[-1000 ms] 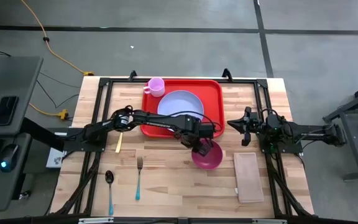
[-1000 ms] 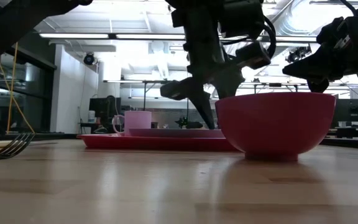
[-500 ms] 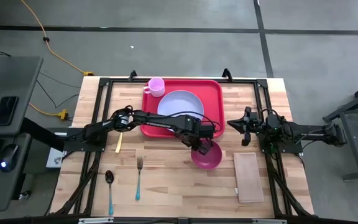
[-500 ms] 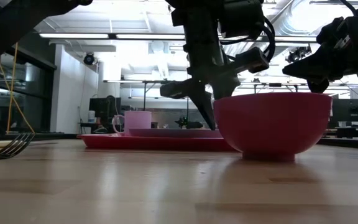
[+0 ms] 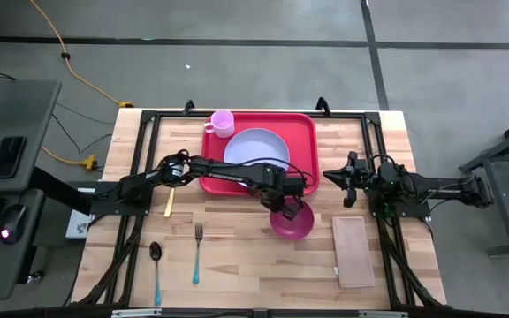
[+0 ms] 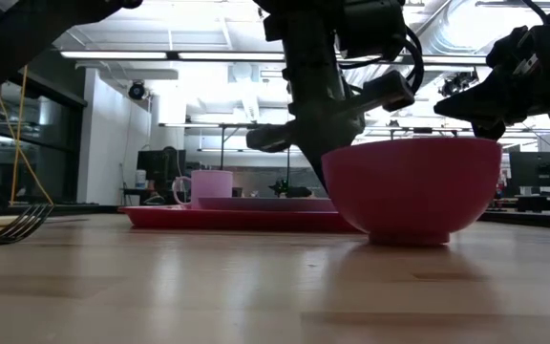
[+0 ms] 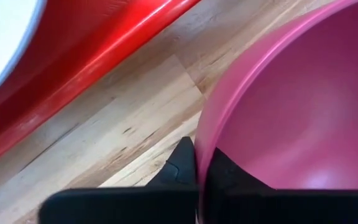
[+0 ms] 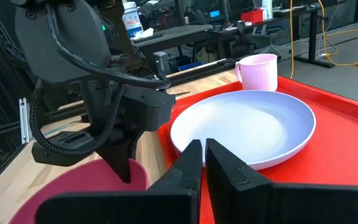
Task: Set up tray
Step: Put the red bowl on the blue plate on the orange serving tray
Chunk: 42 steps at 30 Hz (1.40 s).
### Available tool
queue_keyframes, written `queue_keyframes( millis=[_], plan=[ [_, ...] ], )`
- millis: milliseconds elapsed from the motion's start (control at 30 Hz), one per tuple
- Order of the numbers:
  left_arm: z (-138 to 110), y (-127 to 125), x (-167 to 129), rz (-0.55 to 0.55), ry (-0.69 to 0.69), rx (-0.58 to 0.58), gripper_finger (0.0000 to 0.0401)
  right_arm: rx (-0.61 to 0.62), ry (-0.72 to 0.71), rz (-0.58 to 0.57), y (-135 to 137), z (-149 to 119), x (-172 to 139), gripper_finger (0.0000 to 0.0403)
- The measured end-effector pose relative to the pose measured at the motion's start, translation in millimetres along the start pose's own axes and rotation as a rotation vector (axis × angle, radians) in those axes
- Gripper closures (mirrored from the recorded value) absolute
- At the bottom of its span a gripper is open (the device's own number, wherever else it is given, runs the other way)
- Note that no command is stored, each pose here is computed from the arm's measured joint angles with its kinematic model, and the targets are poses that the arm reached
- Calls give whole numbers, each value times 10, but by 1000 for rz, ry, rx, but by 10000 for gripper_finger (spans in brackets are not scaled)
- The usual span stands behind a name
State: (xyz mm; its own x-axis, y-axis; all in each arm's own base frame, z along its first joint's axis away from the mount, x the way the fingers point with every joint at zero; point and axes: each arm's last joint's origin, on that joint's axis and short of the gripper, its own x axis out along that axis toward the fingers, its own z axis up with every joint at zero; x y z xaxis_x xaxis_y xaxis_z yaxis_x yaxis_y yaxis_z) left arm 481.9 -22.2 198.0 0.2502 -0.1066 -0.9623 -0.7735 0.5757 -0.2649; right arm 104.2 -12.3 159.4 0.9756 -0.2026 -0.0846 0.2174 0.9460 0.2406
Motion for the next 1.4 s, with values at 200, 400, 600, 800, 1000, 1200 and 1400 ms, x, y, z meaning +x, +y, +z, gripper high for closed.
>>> queue_keyframes(
  millis=[200, 400, 600, 800, 1000, 1200, 1400],
  plan=[
    [-11, -7, 0, -15, 25, -7, 379, 0, 0, 0, 0, -1, 0, 402],
    [-42, -27, 2, -38, 61, -2, 386, 0, 0, 0, 0, 0, 0, 402],
    [-38, -84, -105, -90, 93, 6, 386, 0, 0, 0, 0, 0, 0, 402],
    [-20, -148, -327, -114, 78, 20, 386, 0, 0, 0, 0, 0, 0, 402],
    [-40, -162, -587, -99, 84, 42, 386, 0, 0, 0, 0, 0, 0, 402],
    [-107, -103, -751, -80, 139, 61, 386, 0, 0, 0, 0, 0, 0, 402],
    [-163, -62, -986, -93, 137, 68, 386, 0, 0, 0, 0, -1, 0, 402]
  ],
)
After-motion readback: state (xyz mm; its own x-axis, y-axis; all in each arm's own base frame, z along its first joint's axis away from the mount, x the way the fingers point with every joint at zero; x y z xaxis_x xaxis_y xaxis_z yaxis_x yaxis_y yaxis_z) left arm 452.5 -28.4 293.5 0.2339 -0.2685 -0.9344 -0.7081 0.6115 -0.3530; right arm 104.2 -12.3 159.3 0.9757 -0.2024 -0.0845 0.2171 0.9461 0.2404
